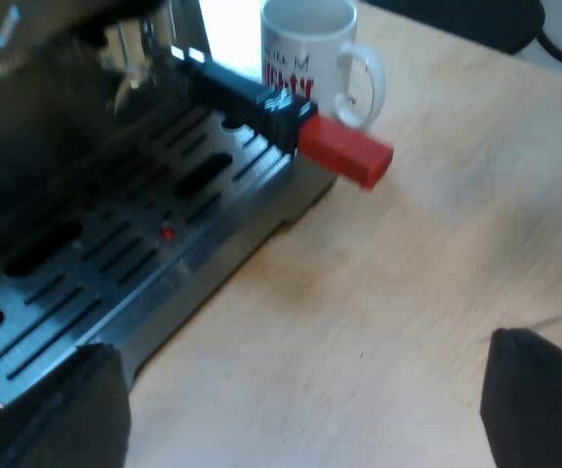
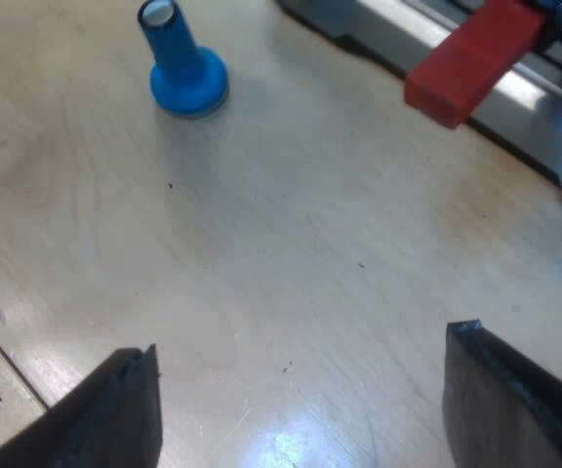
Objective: Grind coffee beans and then tamp
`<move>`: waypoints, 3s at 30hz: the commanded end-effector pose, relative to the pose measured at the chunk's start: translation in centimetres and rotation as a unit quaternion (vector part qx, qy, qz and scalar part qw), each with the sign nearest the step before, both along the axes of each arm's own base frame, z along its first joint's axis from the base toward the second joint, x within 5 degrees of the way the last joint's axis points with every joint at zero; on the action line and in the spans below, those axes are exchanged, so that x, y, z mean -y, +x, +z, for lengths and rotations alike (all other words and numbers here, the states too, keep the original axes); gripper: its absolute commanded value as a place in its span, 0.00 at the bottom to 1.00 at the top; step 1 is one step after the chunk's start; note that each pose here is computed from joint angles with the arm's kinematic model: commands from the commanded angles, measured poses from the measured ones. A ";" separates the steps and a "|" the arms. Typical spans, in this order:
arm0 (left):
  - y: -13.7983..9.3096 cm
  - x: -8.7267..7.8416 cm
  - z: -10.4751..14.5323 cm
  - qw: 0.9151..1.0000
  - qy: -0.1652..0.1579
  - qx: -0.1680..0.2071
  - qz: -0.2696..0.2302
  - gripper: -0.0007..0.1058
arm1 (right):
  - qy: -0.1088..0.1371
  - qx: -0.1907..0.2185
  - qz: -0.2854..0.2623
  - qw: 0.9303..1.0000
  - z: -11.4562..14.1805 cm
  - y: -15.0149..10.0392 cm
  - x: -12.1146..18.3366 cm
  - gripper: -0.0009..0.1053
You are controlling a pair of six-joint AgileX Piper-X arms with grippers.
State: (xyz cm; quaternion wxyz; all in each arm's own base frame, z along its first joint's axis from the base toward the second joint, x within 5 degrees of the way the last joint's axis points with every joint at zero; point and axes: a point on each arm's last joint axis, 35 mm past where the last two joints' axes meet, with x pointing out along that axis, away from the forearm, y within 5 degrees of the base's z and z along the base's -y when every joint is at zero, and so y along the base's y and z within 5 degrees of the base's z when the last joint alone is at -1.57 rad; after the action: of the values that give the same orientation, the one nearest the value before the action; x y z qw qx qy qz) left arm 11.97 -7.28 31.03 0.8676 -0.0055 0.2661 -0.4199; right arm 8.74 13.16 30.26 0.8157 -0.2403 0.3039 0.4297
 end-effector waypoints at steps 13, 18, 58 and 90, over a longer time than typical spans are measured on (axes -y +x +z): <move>0.3 0.6 -3.2 0.998 -0.038 -0.006 -0.046 0.75 | 0.048 0.019 -0.042 0.998 -2.0 1.4 -3.5 0.60; 0.4 0.7 -3.0 0.998 -0.043 0.006 -0.046 0.75 | 0.079 0.015 -0.069 0.994 -4.0 1.5 -3.6 0.60; 0.8 0.8 -2.2 0.996 -0.070 0.028 -0.039 0.75 | 0.095 0.136 -0.209 0.964 -8.0 1.7 -5.5 0.01; 0.8 0.8 -2.2 0.996 -0.070 0.028 -0.039 0.75 | 0.102 0.176 -0.269 0.941 -10.0 3.1 -7.7 0.01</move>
State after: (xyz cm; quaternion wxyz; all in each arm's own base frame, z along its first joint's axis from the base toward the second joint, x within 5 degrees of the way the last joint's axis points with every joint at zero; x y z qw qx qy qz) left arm 12.77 -8.00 28.67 0.8582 -0.0390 0.2159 -0.4641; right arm 11.68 20.79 19.99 0.9579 -0.1418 0.1710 0.1818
